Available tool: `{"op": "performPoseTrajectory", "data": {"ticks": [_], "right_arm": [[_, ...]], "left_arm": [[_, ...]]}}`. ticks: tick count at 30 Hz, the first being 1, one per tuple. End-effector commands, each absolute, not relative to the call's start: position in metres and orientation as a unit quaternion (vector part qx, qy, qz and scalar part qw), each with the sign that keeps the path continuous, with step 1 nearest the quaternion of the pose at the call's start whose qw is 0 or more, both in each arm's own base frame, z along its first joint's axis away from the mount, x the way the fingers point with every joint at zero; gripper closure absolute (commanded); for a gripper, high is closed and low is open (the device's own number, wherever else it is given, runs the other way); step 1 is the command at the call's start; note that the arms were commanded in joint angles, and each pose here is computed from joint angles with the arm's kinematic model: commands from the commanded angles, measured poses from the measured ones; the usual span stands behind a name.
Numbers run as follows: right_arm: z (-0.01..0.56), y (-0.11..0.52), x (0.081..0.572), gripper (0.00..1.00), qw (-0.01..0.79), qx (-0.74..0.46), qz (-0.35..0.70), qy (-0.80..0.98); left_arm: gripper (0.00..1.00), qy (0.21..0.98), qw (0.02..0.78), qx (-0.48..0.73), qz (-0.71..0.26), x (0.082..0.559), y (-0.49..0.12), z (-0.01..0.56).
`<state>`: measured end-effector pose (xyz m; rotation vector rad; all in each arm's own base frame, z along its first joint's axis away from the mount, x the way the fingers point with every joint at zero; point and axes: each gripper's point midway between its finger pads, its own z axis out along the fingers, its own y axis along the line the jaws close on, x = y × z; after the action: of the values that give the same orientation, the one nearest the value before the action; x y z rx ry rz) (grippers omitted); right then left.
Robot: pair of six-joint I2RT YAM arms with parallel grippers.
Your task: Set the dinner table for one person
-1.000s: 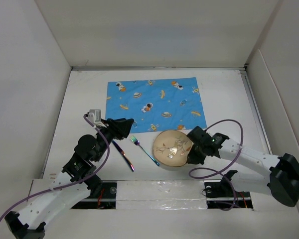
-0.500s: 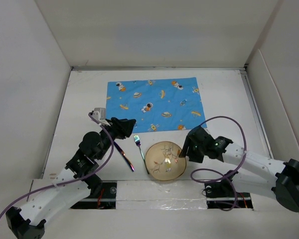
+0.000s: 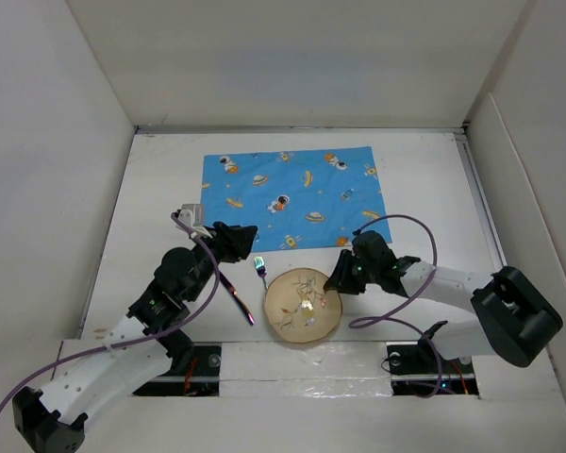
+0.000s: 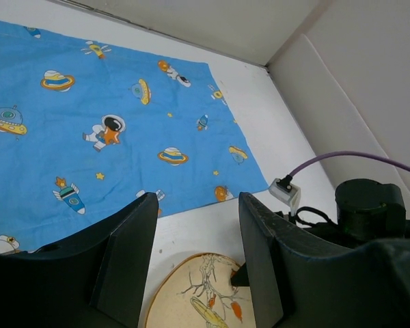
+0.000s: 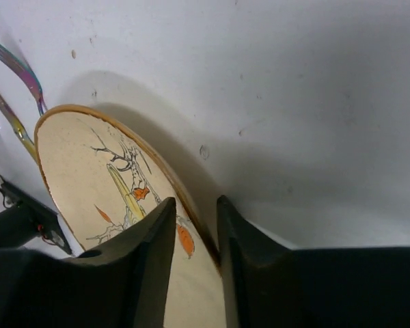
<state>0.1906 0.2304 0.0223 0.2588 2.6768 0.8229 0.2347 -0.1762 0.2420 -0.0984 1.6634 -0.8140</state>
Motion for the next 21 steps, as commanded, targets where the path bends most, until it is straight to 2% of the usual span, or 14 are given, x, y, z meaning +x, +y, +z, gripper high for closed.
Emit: {"op": "performPoseTrajectory", "data": {"ticks": [1, 7, 8, 12, 16, 21], "right_arm": [[-0.024, 0.19, 0.167, 0.66, 0.124, 0.098, 0.218, 0.963], [-0.012, 0.179, 0.175, 0.92, 0.149, 0.093, 0.242, 0.954], [-0.009, 0.178, 0.177, 1.0, 0.149, 0.092, 0.251, 0.952], [0.014, 0.182, 0.18, 1.0, 0.161, 0.062, 0.287, 0.942], [0.058, 0.193, 0.191, 1.0, 0.192, 0.043, 0.336, 0.921], [0.117, 0.219, 0.194, 1.0, 0.19, -0.005, 0.422, 0.886]], "left_arm": [[0.52, 0.696, 0.624, -0.045, -0.353, 0.236, -0.173, 0.253], [0.52, 0.699, 0.632, -0.06, -0.33, 0.241, -0.164, 0.25], [0.52, 0.7, 0.633, -0.063, -0.326, 0.241, -0.162, 0.249], [0.52, 0.702, 0.636, -0.07, -0.312, 0.244, -0.157, 0.246], [0.52, 0.706, 0.637, -0.077, -0.3, 0.247, -0.154, 0.244], [0.52, 0.702, 0.642, -0.089, -0.296, 0.247, -0.148, 0.245]]}}
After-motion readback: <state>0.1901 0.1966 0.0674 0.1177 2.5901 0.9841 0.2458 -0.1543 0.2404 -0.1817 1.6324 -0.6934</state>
